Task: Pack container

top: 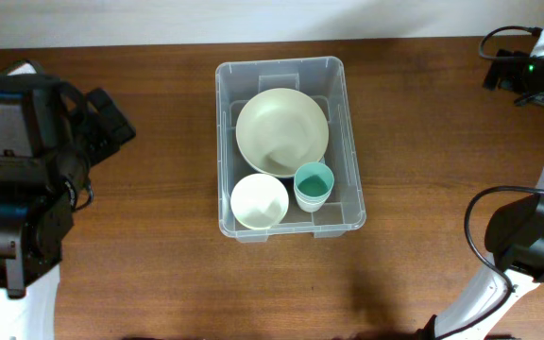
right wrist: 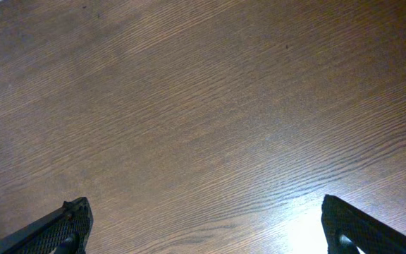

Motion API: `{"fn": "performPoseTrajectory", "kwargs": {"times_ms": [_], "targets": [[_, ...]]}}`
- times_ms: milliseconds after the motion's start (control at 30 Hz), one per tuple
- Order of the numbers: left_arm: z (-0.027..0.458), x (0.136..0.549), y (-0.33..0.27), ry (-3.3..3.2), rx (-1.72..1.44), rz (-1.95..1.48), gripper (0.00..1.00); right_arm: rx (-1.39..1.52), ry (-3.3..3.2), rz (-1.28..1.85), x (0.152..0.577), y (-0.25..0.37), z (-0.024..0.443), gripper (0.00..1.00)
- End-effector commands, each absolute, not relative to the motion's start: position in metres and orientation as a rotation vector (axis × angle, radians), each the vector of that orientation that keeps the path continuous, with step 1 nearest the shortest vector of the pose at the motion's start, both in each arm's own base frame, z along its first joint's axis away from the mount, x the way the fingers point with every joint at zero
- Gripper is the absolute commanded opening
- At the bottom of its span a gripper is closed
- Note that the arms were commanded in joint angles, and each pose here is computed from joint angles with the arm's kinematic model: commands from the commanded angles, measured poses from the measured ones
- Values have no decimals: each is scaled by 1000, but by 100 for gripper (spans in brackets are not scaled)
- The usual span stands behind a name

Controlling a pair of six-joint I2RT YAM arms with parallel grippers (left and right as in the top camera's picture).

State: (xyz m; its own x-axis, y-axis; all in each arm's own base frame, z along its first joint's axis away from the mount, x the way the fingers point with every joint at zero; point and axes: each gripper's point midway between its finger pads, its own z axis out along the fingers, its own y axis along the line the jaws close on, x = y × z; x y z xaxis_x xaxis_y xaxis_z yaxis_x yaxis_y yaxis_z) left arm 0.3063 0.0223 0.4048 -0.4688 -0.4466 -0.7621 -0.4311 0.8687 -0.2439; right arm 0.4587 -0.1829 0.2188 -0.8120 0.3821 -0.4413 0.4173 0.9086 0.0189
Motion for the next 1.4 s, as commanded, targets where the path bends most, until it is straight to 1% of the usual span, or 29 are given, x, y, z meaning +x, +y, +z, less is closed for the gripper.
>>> {"fn": "performPoseTrajectory", "kwargs": {"times_ms": [0, 167, 333, 567, 733, 867, 1033, 1167, 1367], "targets": [[413, 304, 26, 2086, -646, -19, 100, 584, 2593, -109, 459, -183, 231, 99], [418, 306, 27, 2059, -645, -24, 100, 584, 2593, -109, 459, -183, 231, 99], [435, 288, 39, 1984, -673, 23, 100, 584, 2593, -109, 459, -183, 231, 99], [467, 241, 43, 1855, -665, -32, 100, 584, 2593, -109, 459, -183, 231, 99], [475, 199, 49, 1783, -670, -41, 100, 584, 2593, -109, 459, -183, 231, 99], [468, 177, 52, 1757, -673, -44, 100, 584, 2593, -109, 459, -183, 231, 99], [445, 164, 56, 1727, -682, -36, 100, 584, 2593, -109, 459, -183, 231, 99], [427, 164, 59, 1675, -690, -38, 100, 584, 2593, -110, 459, -183, 231, 99], [398, 178, 58, 1585, -684, -77, 100, 584, 2593, -109, 459, -183, 231, 99]]}}
